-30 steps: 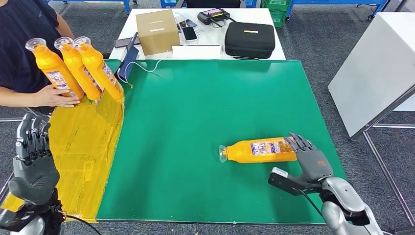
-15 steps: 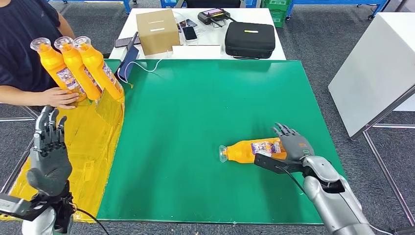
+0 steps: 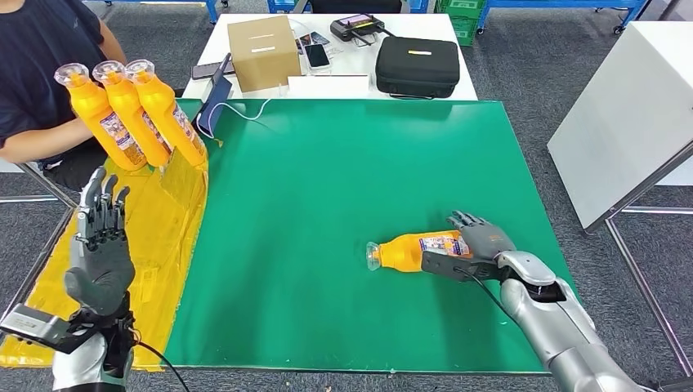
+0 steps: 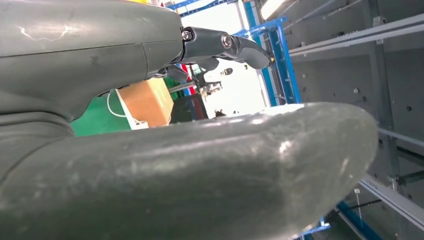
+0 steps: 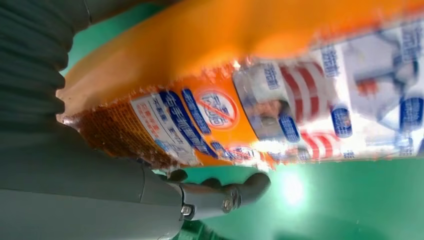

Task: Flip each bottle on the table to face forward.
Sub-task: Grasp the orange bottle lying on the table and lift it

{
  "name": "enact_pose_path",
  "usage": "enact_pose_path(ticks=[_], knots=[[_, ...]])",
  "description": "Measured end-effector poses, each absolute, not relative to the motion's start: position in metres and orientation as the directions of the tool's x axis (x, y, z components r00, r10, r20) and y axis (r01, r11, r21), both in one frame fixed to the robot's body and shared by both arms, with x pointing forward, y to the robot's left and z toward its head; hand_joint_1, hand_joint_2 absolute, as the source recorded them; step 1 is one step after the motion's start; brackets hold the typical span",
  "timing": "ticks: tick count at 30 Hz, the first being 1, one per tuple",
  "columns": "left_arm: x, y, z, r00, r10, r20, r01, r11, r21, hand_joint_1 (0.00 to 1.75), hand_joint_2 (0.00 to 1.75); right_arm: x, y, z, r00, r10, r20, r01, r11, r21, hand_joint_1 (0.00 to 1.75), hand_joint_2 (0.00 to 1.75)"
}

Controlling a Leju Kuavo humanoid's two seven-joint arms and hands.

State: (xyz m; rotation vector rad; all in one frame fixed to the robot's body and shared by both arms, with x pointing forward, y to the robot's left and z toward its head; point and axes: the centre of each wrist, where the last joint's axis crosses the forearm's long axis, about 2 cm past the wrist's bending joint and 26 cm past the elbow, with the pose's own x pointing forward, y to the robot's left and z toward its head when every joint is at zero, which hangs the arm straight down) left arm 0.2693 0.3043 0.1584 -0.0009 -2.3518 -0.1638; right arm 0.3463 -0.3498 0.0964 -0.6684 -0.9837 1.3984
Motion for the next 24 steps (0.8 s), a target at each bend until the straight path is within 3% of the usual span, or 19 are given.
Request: enact_pose_path(ticks=[6, 18, 21, 23, 24], knots=[[0.286, 0.296, 0.158, -0.704, -0.041, 0.709, 0.065, 0.991, 0.121, 0.0, 0.0, 0.353, -0.376, 0.095, -0.089, 0.973, 0.211, -0.591, 0.119, -0.798, 1.75, 1.75], [0.286, 0.294, 0.147, -0.66, 0.052, 0.749, 0.143, 0.988, 0.058, 0.0, 0.0, 0.351, -0.381, 0.095, -0.003, 0.952, 0.307, -0.566, 0.252, -0.785, 1.75, 1.75], [0.283, 0.294, 0.145, -0.646, 0.062, 0.761, 0.149, 0.988, 0.046, 0.0, 0.0, 0.349, -0.374, 0.095, -0.003, 0.928, 0.372, -0.529, 0.314, -0.788, 1.75, 1.75], [0.275, 0.295, 0.142, -0.622, 0.081, 0.779, 0.156, 0.987, 0.022, 0.0, 0.0, 0.342, -0.357, 0.09, -0.016, 0.874, 0.486, -0.447, 0.429, -0.785, 1.75, 1.75], [0.27, 0.295, 0.14, -0.607, 0.093, 0.789, 0.162, 0.987, 0.008, 0.0, 0.44, 0.336, -0.344, 0.087, -0.024, 0.832, 0.554, -0.404, 0.499, -0.767, 1.75, 1.75]])
